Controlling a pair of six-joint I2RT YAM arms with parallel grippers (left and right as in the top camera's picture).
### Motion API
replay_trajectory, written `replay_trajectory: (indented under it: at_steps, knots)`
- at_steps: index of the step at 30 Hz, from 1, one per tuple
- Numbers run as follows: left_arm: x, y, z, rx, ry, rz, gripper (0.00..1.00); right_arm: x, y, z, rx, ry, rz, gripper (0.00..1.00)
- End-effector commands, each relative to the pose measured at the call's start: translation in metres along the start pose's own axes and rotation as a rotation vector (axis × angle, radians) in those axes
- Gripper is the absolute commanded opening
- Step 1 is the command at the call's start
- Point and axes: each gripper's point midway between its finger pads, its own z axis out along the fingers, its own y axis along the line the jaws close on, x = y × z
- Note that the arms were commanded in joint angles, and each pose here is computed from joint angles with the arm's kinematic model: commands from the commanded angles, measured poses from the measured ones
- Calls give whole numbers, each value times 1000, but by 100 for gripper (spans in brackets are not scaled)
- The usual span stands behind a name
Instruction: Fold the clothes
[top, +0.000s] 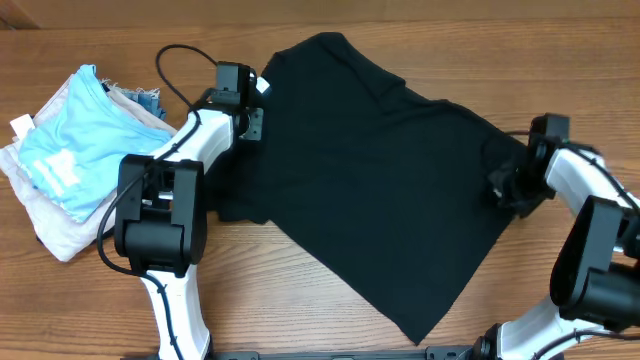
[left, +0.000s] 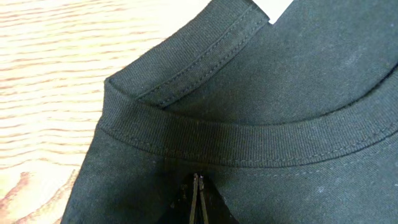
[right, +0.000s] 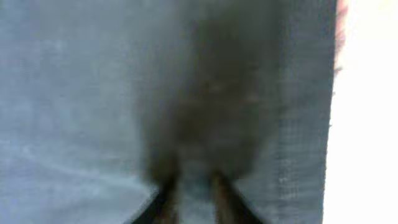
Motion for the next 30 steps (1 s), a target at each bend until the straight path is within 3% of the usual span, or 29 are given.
replay_trajectory:
  at_steps: [1, 3, 6, 12, 17, 18, 20, 21, 25, 30]
  knots:
    - [45, 2, 24, -41, 137, 0, 4, -4, -6, 29, -28, -56, 78, 8]
    - [45, 2, 22, -37, 145, 1, 6, -13, -9, 36, -18, -104, 110, 4]
    - [37, 2, 14, -33, 143, -4, 20, -42, -13, 37, 8, -226, 120, 4]
    - [-8, -6, -19, 32, 93, -14, 64, -122, -13, 17, -31, -416, 117, 4]
    - [-41, -34, -42, 208, 41, 7, 74, -187, -11, -40, -39, -501, 11, 6]
    - [-43, -44, -46, 266, 34, 27, 76, -192, -2, -52, -85, -484, -17, 11]
    - [-42, -61, -51, 346, 27, 82, 76, -193, 20, -73, -202, -439, -76, 44]
    - [-41, -66, -51, 359, 27, 113, 77, -189, 35, -84, -279, -402, -96, 49]
    - [-25, -58, -48, 266, 83, 180, 73, -147, 70, -105, -456, -212, -140, 55]
    - [3, -33, -37, 172, 175, 172, 68, -78, 68, -87, -375, 35, -181, 59]
